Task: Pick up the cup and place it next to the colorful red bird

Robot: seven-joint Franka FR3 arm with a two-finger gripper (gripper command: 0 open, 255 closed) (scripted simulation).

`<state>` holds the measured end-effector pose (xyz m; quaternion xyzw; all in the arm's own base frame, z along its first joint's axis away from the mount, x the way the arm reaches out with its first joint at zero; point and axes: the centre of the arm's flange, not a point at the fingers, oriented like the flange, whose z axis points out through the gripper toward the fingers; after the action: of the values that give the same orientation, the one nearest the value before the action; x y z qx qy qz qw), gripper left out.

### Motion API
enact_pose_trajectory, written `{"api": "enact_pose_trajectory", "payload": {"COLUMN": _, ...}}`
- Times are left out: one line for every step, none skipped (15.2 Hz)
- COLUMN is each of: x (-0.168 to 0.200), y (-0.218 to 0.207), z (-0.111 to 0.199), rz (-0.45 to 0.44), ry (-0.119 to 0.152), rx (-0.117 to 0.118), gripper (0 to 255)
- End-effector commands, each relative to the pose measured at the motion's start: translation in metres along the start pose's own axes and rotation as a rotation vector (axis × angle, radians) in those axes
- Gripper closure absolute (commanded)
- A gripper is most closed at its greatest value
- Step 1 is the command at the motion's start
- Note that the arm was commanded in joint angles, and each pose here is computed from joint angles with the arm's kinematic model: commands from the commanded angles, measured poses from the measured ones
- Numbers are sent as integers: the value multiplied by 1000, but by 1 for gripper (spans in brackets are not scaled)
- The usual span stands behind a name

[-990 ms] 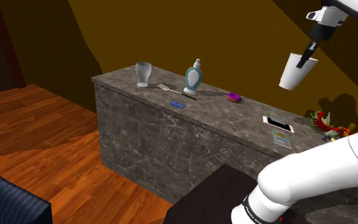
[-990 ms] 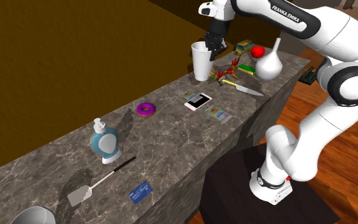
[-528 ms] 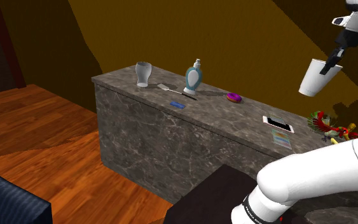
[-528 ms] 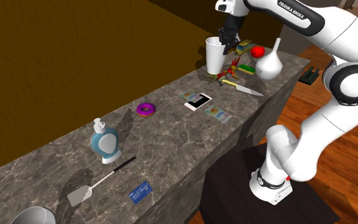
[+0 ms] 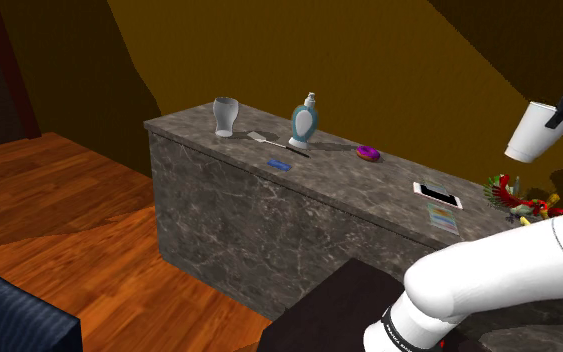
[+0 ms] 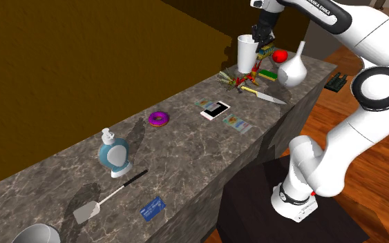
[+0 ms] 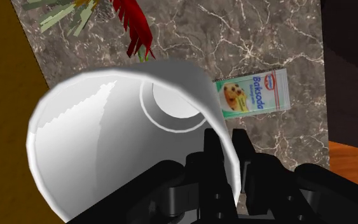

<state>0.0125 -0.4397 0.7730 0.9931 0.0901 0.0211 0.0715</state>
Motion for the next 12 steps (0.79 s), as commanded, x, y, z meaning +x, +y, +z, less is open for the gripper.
{"api": "enact_pose_trajectory", "payload": {"x": -16, "y": 1, "z": 6, "rz": -2, "ry": 0, "rx": 0, "gripper": 255}}
{"api": "enact_pose_trajectory", "payload": {"x": -16, "y": 0, "z": 11, "rz": -2, "ry": 0, "rx": 0, "gripper": 255}}
{"api": "enact_pose_trajectory", "payload": {"x": -16, "y": -1, "z": 16, "rz": -2, "ry": 0, "rx": 0, "gripper": 255}}
{"api": "enact_pose_trajectory", "payload": {"x": -16, "y": -2, "z": 21, "rz": -2, "ry": 0, "rx": 0, "gripper": 255}}
{"api": "enact_pose_trajectory", "payload": {"x": -16, "y": -2, "z": 27, "rz": -2, "ry": 0, "rx": 0, "gripper": 255}}
{"api": "enact_pose_trajectory", "payload": {"x": -16, "y": -3, "z": 32, "rz": -2, "ry": 0, "rx": 0, "gripper": 255}}
{"api": "enact_pose_trajectory", "payload": {"x": -17, "y": -4, "z": 37, "rz": -2, "ry": 0, "rx": 0, "gripper": 255}}
{"api": "enact_pose_trajectory", "payload": {"x": -17, "y": -5, "z": 42, "rz": -2, "ry": 0, "rx": 0, "gripper": 255}}
{"api": "enact_pose_trajectory", "payload": {"x": -17, "y": -6, "z": 47, "rz": -2, "ry": 0, "rx": 0, "gripper": 255}}
{"api": "enact_pose_trajectory", "payload": {"x": -17, "y": -6, "z": 53, "rz": -2, "ry": 0, "rx": 0, "gripper": 255}}
{"api": "enact_pose_trajectory", "payload": {"x": -17, "y": -7, "z": 58, "rz": -2, "ry": 0, "rx": 0, "gripper": 255}}
{"api": "enact_pose_trajectory", "payload": {"x": -17, "y": -8, "z": 63, "rz": -2, "ry": 0, "rx": 0, "gripper": 255}}
